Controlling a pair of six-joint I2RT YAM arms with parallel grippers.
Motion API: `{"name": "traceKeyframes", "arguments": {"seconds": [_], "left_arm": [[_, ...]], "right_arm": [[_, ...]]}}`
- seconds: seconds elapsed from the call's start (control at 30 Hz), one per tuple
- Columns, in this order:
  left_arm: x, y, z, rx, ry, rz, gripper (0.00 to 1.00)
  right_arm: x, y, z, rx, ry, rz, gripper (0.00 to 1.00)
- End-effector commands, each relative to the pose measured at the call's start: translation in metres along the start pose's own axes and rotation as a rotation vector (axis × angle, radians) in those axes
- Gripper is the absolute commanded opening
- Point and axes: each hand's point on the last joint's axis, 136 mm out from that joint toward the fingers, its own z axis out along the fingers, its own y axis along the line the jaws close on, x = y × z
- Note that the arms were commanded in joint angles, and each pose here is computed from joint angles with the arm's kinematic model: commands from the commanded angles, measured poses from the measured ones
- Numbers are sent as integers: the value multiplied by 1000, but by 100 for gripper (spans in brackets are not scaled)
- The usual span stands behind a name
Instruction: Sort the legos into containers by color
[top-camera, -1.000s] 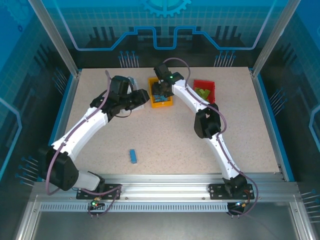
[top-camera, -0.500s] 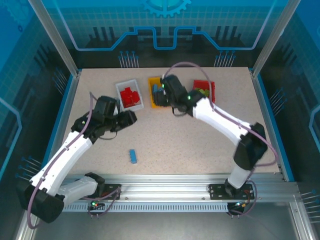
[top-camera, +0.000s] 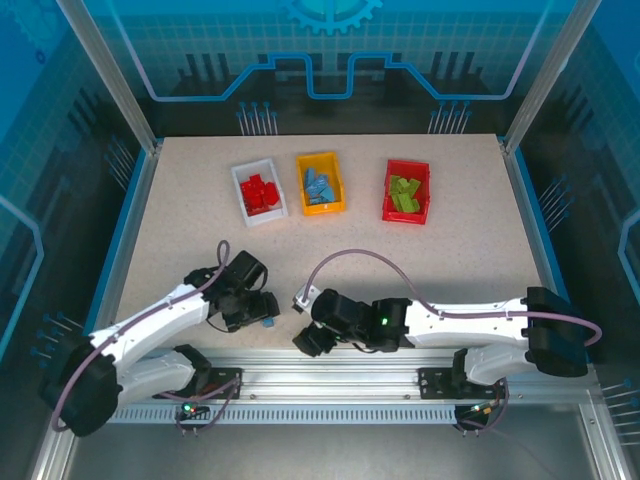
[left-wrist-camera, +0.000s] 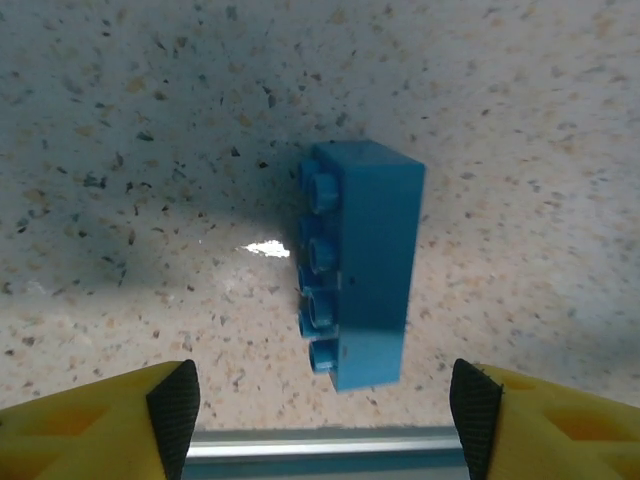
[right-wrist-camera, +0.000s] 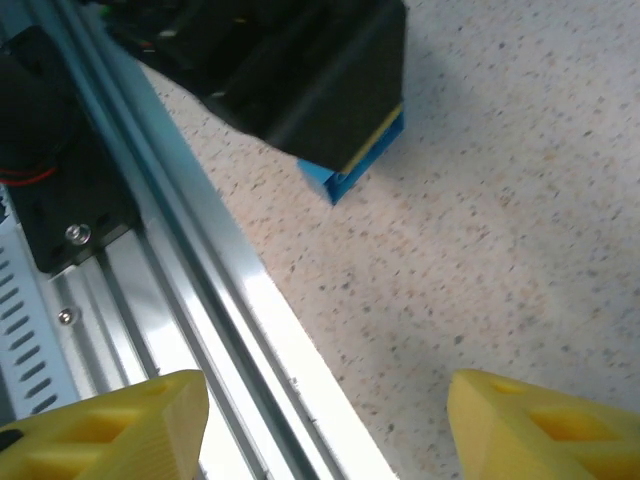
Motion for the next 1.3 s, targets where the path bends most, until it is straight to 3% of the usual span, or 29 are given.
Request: {"name": "traceKeyframes", "arguments": {"seconds": [0.0, 0.37, 0.8, 1.0, 1.27], "left_arm": [[-8, -8, 11, 12, -24, -6, 70], [-15, -1, 25, -36, -42, 10, 43], [-34, -16, 0, -27, -126, 53, 26], [-58, -50, -33, 27, -195, 102, 25], [-127, -138, -67, 130, -281, 190, 25]], "right_arm": [[-11, 6, -8, 2, -63, 53, 66], [-14, -3, -7, 40, -64, 67, 64], [-39, -46, -38, 103, -193, 189, 61], [-63, -92, -69, 180, -310, 300, 58], [-109, -171, -88, 304, -374, 475, 54]]}}
